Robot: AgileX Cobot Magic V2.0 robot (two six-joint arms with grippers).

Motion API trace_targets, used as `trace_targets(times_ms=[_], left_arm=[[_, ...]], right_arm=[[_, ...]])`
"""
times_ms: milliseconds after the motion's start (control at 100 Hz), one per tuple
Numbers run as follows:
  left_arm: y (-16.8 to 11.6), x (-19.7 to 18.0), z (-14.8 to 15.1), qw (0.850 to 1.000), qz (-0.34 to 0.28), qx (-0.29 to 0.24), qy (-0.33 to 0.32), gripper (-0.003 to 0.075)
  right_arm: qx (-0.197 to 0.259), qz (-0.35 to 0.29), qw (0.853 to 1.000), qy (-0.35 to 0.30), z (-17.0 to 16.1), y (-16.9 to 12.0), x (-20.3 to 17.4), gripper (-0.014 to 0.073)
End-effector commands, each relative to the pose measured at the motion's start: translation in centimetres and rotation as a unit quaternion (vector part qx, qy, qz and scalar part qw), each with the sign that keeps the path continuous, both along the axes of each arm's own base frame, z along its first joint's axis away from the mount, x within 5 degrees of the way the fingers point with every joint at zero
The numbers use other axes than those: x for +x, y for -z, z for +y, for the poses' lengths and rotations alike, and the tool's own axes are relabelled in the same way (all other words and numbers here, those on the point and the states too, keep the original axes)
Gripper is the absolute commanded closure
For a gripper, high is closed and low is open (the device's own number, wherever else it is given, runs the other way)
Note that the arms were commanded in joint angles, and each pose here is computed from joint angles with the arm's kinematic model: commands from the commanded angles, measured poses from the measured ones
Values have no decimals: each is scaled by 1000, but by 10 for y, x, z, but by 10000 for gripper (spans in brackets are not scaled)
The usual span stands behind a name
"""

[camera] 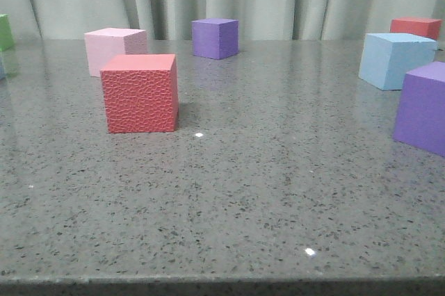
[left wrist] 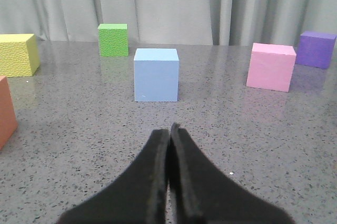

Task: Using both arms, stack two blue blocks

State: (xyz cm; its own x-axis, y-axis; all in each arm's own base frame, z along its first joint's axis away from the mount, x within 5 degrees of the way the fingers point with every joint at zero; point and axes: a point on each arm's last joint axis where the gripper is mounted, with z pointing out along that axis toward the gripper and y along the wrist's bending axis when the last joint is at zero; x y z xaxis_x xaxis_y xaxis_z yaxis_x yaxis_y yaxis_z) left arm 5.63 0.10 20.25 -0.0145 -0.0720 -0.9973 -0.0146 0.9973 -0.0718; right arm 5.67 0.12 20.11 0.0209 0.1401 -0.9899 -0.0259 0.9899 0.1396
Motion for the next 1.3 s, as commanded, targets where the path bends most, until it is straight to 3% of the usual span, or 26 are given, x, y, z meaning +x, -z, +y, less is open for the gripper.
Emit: trace_targets(times_ms=[0, 840, 1020, 1130, 1210, 1290], left_arm=[[-9, -3, -1, 998, -56, -3, 6, 739], [-9, -3, -1, 998, -61, -3, 5, 738], [-26, -6, -2, 989, -149, -1, 10, 739], [-38, -9, -1, 988, -152, -3, 9, 739], [-52, -12, -1, 987, -157, -43, 11, 739], [-67, -16, -1, 989, -143, -48, 11, 739]], right_arm=[[0, -55, 998, 3, 0, -14, -3, 714], [0, -58, 998, 3, 0, -14, -3, 714], [-2, -48, 999, 3, 0, -13, -3, 713], [9, -43, 999, 2, 0, -15, -2, 709], [41, -41, 998, 0, 0, -21, -2, 705], [46, -21, 999, 1, 0, -29, 0, 704]])
